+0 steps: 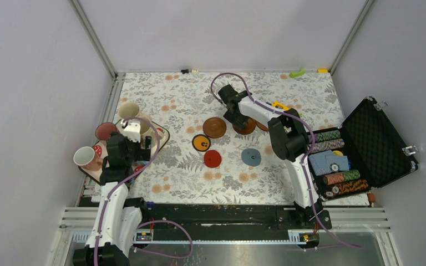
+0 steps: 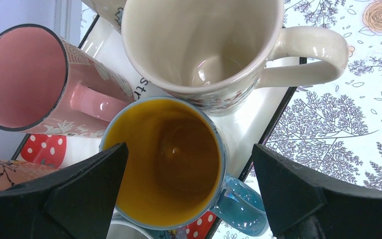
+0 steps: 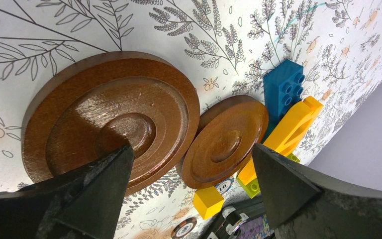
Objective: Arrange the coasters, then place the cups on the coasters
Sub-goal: Move the coaster to the center of the board.
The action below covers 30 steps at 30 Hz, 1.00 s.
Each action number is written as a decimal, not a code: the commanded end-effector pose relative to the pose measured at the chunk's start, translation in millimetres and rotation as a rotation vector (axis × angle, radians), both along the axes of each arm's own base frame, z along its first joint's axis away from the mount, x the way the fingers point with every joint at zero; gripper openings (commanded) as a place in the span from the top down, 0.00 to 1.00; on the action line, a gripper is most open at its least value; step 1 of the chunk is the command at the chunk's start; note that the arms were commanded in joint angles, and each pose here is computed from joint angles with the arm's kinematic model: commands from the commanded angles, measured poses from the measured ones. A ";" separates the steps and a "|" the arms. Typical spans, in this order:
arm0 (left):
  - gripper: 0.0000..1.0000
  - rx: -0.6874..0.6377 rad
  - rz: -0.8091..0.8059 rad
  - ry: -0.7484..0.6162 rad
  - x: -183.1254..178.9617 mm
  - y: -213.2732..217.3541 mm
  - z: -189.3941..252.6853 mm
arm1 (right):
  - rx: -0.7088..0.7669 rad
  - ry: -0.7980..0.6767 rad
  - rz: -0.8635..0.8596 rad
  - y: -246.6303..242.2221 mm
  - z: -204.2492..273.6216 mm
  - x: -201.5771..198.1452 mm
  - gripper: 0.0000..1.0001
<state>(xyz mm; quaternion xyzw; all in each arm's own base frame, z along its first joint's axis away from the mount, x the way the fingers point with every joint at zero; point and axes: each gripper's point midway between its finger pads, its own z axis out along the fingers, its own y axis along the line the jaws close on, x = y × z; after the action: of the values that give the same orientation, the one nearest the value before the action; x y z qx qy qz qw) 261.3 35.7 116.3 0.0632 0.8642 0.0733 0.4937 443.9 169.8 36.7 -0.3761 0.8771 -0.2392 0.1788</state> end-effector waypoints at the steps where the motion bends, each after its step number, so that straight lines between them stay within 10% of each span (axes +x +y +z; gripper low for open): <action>1: 0.01 0.010 -0.007 -0.051 11.5 1.6 20.5 | -0.022 0.126 0.017 -1.1 -20.9 -28.3 0.02; 30: 0.03 -0.003 -0.030 -0.061 11.2 -3.4 24.8 | -0.029 0.122 0.020 -3.7 -21.2 -28.9 0.01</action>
<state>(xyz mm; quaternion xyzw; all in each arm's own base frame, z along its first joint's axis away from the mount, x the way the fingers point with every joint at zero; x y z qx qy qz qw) 266.8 34.3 129.1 0.0662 0.8642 0.0682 0.4941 443.8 170.0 36.8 -0.3789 0.8746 -0.2431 0.1799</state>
